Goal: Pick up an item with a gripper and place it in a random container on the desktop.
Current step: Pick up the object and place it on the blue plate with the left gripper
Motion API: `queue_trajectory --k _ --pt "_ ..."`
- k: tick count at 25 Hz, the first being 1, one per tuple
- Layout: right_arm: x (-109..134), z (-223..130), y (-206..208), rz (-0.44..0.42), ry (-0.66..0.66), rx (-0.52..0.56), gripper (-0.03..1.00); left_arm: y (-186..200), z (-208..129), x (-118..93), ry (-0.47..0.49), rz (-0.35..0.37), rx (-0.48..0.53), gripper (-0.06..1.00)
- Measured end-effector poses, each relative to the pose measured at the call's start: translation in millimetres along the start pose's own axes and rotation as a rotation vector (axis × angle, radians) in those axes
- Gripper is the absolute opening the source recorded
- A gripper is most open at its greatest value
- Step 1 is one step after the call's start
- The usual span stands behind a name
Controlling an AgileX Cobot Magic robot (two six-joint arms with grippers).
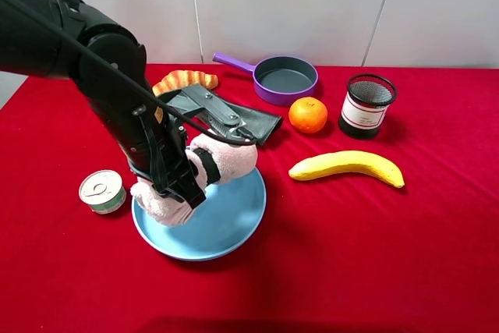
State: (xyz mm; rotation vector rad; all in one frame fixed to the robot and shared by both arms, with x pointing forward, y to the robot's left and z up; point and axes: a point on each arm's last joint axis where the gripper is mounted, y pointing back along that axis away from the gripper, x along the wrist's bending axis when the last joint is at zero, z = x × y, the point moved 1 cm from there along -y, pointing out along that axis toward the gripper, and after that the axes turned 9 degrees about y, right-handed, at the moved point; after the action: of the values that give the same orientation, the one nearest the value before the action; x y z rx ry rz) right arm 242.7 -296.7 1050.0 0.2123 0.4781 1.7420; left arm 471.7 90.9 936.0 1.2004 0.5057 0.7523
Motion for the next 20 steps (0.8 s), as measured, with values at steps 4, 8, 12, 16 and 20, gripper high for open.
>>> queue_trajectory --k 4,8,12,16,20 --pt "0.0 0.0 0.0 0.0 0.0 0.0 0.69 -1.1 -0.8 -0.6 0.007 -0.005 -0.006 0.44" --pt "0.0 0.0 0.0 0.0 0.0 0.0 0.69 -1.1 -0.8 -1.2 0.016 -0.011 -0.006 0.44" --pt "0.0 0.0 0.0 0.0 0.0 0.0 0.69 -1.1 -0.7 -1.2 0.018 -0.012 -0.007 0.44" --pt "0.0 0.0 0.0 0.0 0.0 0.0 0.69 -1.1 -0.5 -1.3 0.049 -0.013 -0.009 0.44" --pt "0.0 0.0 0.0 0.0 0.0 0.0 0.69 -1.1 -0.5 -1.3 0.072 -0.013 -0.008 0.44"
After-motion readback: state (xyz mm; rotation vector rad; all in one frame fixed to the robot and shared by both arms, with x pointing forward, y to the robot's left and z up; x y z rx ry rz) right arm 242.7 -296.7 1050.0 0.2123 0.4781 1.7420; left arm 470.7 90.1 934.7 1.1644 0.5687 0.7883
